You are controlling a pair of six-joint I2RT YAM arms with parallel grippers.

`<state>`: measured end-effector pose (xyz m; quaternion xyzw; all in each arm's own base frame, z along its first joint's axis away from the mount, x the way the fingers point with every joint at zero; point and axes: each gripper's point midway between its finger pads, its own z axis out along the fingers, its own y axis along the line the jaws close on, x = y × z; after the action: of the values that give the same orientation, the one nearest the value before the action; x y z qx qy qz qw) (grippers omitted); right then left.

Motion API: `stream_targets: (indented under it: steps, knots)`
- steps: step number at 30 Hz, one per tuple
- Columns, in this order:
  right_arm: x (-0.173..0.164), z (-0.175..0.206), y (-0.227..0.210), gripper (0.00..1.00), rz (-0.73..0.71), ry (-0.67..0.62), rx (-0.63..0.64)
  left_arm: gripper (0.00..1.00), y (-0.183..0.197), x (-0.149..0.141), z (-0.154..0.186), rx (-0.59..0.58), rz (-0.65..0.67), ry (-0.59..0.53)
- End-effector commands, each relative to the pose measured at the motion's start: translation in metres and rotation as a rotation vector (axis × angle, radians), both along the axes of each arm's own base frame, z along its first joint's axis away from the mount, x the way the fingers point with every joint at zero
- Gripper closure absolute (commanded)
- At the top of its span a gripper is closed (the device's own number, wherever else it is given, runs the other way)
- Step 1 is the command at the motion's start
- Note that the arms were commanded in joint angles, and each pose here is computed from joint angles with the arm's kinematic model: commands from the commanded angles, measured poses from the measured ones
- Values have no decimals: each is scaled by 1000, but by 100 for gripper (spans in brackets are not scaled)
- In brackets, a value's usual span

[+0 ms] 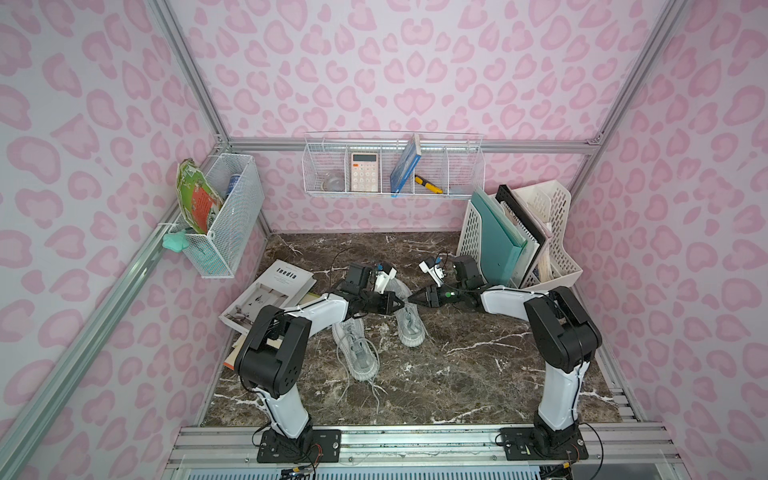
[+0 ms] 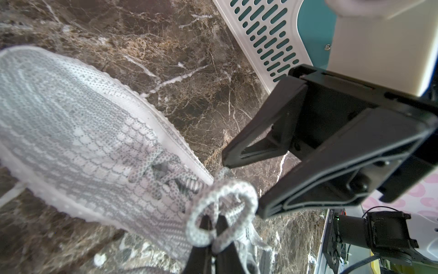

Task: Tie the shoes
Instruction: Wrap the shoelace around the shoelace.

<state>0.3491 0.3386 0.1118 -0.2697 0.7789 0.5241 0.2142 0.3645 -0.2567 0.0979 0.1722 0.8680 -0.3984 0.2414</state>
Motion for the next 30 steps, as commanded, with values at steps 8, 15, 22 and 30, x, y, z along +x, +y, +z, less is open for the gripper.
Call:
stream_targets:
  steps: [8, 15, 22, 30]
  knots:
    - [-16, 8, 4, 76, 76, -29, 40, 100, -3, 4, 13, -23, -13, -47]
    - [-24, 11, 3, 79, 103, -28, 49, 100, -3, 3, 11, -11, -31, -58]
    - [5, 19, -19, 72, -31, -73, 13, 100, -1, 0, 8, 28, -66, -101]
    - [50, -8, -32, 66, -223, -140, -216, 100, -1, -1, 7, 37, -90, -125]
